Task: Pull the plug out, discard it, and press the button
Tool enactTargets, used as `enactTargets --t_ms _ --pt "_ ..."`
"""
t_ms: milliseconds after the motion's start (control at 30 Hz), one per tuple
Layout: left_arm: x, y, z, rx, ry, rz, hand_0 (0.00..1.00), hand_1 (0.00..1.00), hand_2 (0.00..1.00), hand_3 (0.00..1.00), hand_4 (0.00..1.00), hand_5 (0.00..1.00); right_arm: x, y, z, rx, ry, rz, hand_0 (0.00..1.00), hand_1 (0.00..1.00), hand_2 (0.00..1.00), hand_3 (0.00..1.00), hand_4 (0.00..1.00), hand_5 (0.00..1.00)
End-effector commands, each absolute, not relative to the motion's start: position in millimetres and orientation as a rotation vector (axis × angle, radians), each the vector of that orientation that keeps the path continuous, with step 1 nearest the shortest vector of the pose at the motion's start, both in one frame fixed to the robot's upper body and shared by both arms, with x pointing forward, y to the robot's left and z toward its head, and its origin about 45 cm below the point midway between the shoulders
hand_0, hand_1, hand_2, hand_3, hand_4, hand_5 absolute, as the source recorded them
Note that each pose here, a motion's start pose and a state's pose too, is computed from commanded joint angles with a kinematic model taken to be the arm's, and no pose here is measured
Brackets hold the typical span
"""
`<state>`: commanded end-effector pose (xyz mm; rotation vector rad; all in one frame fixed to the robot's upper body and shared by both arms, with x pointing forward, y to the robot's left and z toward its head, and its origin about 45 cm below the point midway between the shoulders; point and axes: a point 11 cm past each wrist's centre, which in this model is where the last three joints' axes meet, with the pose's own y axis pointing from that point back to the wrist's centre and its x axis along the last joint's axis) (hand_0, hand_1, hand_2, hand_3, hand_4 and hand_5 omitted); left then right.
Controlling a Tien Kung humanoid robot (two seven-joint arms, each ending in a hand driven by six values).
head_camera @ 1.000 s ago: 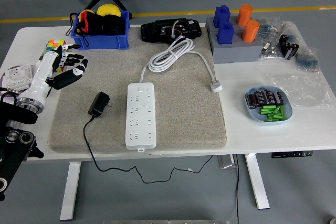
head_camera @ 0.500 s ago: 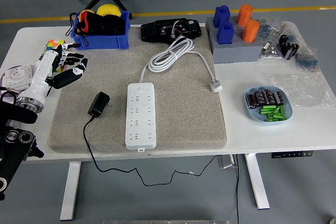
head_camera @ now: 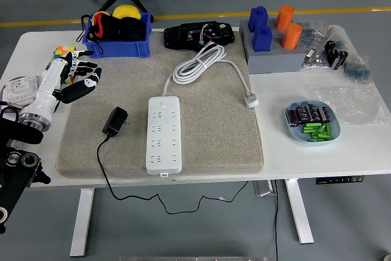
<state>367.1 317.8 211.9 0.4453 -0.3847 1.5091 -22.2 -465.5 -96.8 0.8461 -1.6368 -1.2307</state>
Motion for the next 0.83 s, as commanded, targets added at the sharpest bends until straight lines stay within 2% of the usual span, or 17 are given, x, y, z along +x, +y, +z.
enactTargets --t_ms 833 --pt "367.6 317.3 212.9 0.448 -0.390 1.504 0.661 0.650 0.638 0.771 0.632 0.293 -21.7 -467.8 -95.8 0.849 -1.629 -1.222 0.754 0.687 0.670 0.672 0.768 0.672"
